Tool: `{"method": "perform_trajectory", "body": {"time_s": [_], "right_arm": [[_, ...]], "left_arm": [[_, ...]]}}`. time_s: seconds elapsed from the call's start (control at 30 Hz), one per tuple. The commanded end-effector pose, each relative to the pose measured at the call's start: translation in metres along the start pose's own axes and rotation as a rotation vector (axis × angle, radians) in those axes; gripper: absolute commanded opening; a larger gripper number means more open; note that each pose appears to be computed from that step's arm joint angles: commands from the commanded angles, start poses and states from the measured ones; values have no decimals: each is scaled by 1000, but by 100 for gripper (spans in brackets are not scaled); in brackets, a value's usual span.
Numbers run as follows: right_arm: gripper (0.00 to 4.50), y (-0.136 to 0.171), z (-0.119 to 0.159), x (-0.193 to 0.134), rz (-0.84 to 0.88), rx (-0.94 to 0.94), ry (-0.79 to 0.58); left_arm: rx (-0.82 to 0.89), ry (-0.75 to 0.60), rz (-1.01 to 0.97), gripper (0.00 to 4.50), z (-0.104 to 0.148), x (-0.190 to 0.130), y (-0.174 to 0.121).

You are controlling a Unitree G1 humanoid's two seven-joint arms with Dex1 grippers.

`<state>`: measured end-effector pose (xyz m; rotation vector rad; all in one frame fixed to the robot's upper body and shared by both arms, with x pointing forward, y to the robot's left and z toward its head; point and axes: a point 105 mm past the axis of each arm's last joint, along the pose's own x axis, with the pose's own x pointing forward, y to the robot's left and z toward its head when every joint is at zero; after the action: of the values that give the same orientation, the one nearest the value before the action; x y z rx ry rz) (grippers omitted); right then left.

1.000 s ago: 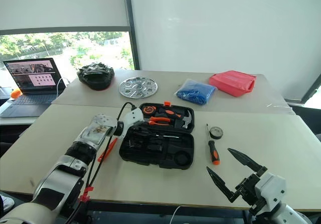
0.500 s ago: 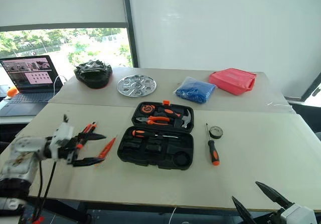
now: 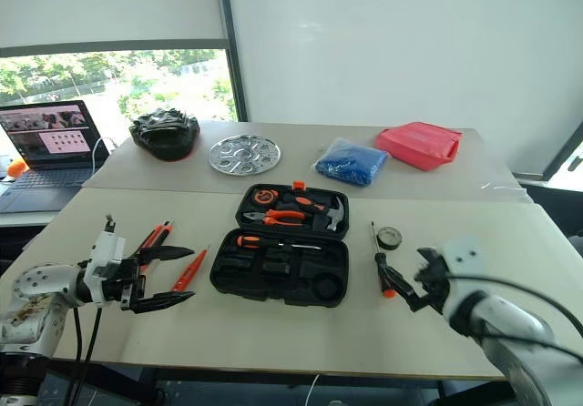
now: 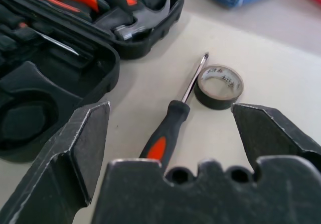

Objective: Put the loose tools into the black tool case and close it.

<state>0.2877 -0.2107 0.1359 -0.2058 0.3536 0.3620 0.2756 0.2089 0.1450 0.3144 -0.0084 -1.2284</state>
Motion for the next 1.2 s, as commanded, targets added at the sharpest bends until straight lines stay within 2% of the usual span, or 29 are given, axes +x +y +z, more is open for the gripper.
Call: {"method": "perform_trajectory", "body": {"time_s": [0.03,0.07,0.2,0.33,0.43,0.53,0.6,0.67,0.73,0.77,0.87,0.97,1.07,1.2], "right_arm": [[450,-4,-14,16,-10,23,152],[450,-6,-20,20,-18,29,199],[341,-12,-29,30,-38,19,289],[197,-18,-23,30,-47,19,271],[105,-18,-12,26,-25,34,193],[99,-14,14,16,37,20,38],[99,-12,42,7,76,-46,-124],[99,-9,60,2,112,-98,-226],[99,17,84,-3,290,-227,-325],[99,32,89,-2,383,-305,-332],[99,64,90,17,550,-501,-247],[99,86,91,41,653,-610,-146],[99,86,77,61,674,-744,-6],[99,79,68,78,670,-803,99]], "left_arm": [[33,-29,3,442,12,4,-1],[36,-32,6,442,12,5,-1],[43,-35,17,450,14,7,-3],[46,-32,35,450,13,6,-4],[46,-33,50,450,12,5,-5],[45,-38,69,450,12,4,-6],[41,-48,91,450,12,3,-7],[38,-52,99,450,13,3,-7],[33,-61,118,450,13,2,-8],[30,-64,125,450,14,2,-8],[19,-74,134,450,14,3,-9],[12,-76,127,450,14,6,-11],[7,-75,119,450,15,8,-13],[2,-71,118,450,14,7,-16]]}}
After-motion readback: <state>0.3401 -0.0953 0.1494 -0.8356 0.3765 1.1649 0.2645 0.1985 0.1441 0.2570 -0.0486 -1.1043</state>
